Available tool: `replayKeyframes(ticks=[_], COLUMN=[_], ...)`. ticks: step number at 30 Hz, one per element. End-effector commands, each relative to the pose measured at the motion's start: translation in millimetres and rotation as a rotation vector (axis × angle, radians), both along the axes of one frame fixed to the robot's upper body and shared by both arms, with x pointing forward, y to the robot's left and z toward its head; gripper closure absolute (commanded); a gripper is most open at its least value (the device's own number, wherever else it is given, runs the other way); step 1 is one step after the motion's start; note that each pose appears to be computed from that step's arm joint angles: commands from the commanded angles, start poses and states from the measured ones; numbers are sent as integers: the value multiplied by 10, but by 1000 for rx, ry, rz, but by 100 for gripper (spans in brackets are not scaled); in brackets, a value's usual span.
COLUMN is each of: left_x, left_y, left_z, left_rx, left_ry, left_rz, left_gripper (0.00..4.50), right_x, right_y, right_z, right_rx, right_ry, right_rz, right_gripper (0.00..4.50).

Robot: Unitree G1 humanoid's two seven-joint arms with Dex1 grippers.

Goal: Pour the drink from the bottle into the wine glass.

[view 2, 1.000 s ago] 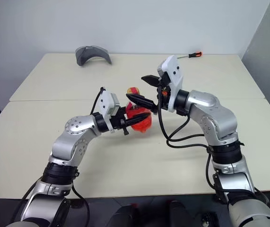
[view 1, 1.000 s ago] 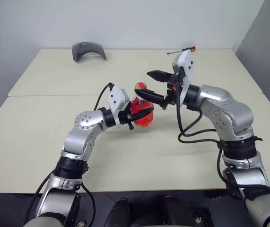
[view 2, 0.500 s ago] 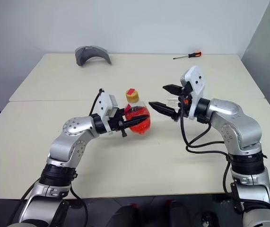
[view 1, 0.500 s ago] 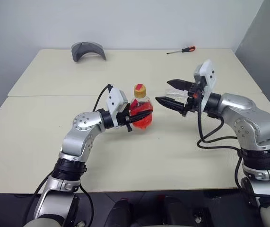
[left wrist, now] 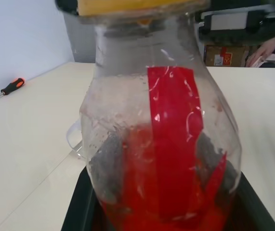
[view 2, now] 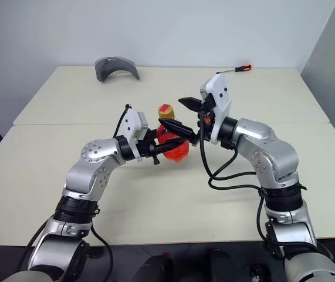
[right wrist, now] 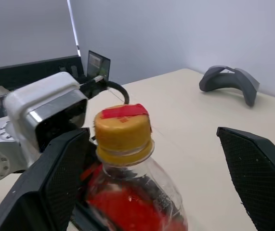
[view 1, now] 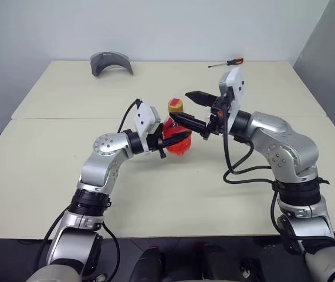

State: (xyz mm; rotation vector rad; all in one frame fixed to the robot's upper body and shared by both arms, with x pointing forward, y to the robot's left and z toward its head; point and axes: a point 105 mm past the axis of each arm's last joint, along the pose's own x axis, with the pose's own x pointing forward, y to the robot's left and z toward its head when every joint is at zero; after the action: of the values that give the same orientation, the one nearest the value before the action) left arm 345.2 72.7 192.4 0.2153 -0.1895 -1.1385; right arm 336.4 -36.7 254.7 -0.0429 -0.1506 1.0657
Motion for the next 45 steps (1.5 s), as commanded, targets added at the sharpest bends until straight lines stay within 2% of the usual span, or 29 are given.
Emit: replayKeyframes(ticks=[1, 9, 28, 37, 45], left_x=[-29, -26, -28, -28, -38], left_y=[-26, 7, -45, -54, -57], left_z=[207, 211, 199, 192, 184], left_rx=[-20, -19, -37, -38, -38], left_ry=[-80, -79, -84, -82, -78], left_rz=[-15, -6, -14, -20, -24], left_gripper=[314, 318, 321, 321, 321], right_x=[-19, 50, 48, -275, -257], right_y=[32, -58, -546, -305, -177], right_z=[174, 200, 111, 151, 297], right_rx=[22, 36, -50, -15, 19], right_ry=[-79, -76, -58, -10, -28], right_rz=[1, -33, -149, 28, 41], right_gripper=[0, 0, 0, 0, 0])
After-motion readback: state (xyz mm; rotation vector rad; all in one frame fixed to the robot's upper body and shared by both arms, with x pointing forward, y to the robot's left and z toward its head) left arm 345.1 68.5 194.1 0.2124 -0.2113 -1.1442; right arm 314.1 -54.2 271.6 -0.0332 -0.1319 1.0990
